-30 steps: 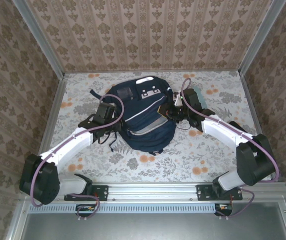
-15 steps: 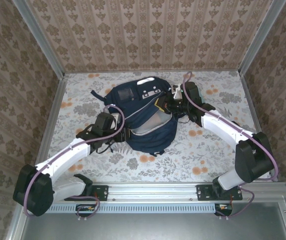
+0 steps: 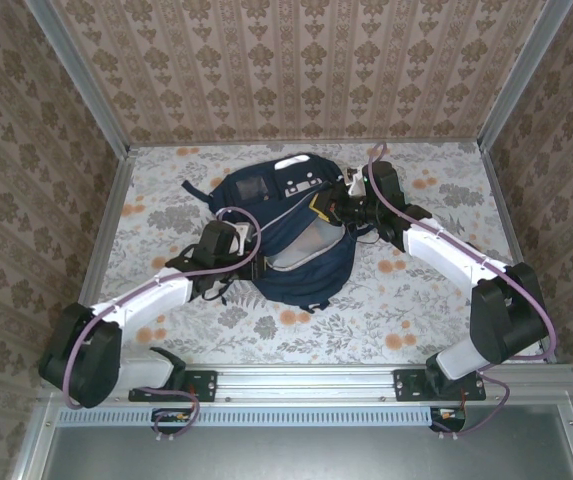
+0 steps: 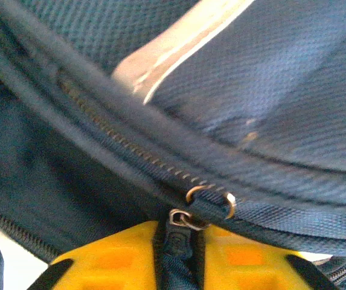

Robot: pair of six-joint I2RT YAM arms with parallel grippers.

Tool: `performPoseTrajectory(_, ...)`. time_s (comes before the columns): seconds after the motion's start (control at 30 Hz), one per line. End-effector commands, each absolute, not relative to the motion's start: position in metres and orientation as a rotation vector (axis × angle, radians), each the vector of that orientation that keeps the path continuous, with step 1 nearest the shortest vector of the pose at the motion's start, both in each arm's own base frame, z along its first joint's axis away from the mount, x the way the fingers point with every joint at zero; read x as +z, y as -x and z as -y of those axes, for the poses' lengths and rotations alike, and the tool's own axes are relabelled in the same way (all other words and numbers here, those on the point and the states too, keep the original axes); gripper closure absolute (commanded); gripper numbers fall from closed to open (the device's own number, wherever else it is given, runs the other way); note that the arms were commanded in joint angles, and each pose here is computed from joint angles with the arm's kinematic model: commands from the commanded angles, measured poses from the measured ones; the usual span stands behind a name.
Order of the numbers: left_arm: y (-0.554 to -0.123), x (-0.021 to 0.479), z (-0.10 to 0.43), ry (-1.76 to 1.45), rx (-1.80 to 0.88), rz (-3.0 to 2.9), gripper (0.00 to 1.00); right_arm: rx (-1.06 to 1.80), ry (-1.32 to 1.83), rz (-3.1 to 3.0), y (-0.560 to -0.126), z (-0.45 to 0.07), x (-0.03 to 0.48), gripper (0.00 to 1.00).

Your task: Pack the student bag

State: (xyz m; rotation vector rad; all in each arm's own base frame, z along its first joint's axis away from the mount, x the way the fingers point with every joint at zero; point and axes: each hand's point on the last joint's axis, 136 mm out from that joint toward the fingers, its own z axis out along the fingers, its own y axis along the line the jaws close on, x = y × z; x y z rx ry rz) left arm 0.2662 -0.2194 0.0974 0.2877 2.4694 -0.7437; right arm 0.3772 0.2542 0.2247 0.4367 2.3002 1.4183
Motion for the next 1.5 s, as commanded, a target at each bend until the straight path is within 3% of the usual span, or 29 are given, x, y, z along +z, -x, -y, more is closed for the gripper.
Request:
performPoseTrajectory(0.0, -0.278, 0.103, 0.222, -0.292, -0.725, -2.421, 0.88, 1.513, -0.295, -2.138, -0.385, -0.262, 0.279, 0.98)
performPoseTrajectory(0.2, -0.285, 0.09, 0.193, -0.15, -0.545, -2.479, 1.0, 1.47, -0.298, -2.145, -0.382, -0.255, 0.277, 0.98)
performPoseTrajectory(0.4, -0.291, 0.077, 0.154, 0.078, -0.376, -2.528, 0.98, 1.456, -0.304, -2.151, -0.382, -0.252, 0.274, 0.98)
performPoseTrajectory(0.8, -0.281, 0.131, 0.157, -0.01, -0.406, -2.49, 0.46, 1.469, -0.327, -2.235, -0.375, -0.256, 0.243, 0.95)
performPoseTrajectory(1.1, -0.269, 0.203, 0.218, -0.5, -0.439, -2.257, 0.27, 1.48, -0.312, -2.22, -0.376, -0.257, 0.253, 0.95)
performPoseTrajectory(1.3, -0.281, 0.22, 0.256, -0.715, -0.447, -2.171, 0.29, 1.49, -0.3, -2.215, -0.374, -0.257, 0.257, 0.94)
performPoseTrajectory(1.47, -0.296, 0.217, 0.277, -0.81, -0.541, -2.161, 0.46, 1.495, -0.293, -2.22, -0.372, -0.258, 0.254, 0.94)
